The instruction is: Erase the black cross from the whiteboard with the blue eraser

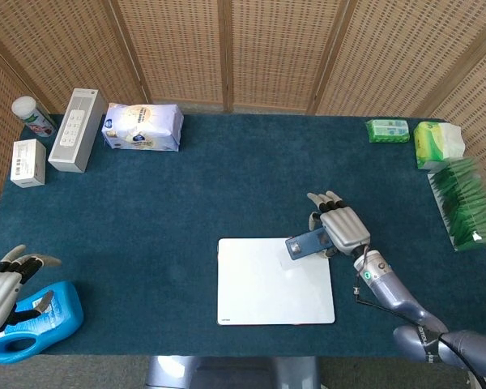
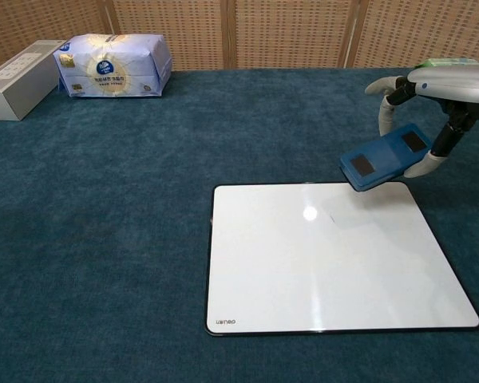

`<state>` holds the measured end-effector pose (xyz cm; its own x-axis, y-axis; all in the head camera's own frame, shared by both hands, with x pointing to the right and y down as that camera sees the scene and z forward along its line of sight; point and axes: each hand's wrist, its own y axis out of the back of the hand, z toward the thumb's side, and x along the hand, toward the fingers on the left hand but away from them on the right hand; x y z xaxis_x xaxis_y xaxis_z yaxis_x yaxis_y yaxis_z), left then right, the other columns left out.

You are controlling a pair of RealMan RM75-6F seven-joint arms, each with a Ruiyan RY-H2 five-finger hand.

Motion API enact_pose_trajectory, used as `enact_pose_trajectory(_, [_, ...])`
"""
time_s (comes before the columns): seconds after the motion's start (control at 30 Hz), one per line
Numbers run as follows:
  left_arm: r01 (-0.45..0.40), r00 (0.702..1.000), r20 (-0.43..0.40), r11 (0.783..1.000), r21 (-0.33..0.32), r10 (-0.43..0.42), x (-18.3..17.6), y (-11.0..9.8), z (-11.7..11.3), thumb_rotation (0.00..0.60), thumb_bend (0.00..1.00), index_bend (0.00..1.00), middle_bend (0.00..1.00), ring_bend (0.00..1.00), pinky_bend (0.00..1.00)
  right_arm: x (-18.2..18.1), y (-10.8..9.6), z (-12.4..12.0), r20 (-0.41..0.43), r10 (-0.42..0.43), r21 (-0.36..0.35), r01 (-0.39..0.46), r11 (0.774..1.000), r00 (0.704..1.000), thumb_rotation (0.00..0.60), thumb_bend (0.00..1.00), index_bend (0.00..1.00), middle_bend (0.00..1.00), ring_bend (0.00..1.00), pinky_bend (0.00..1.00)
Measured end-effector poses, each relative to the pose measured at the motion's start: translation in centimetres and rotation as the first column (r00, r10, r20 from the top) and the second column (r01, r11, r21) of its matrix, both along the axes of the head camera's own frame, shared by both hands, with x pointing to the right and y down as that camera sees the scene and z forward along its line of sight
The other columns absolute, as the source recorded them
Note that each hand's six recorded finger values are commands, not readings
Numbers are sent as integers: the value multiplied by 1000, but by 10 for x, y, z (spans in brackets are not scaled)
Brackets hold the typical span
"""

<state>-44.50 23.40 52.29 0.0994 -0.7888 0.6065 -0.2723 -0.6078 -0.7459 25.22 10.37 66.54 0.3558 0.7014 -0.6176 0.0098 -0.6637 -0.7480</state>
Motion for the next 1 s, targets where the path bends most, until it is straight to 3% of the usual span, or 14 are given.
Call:
enact_pose_trajectory(0.63, [9,1000,4,1000,5,-9,-4,4,-5,600,490,270,293,224,71,10,-29,15,-47,80,33,-78,996,996,600,35,634,52,0,0])
enact_pose_trajectory(1.0, [0,1000,-2,1000,-7,0,0,2,-1,600,490,269,293,224,71,8,-5,17,-50,44,-36,-45,998,998,600,35,634,53,0,0])
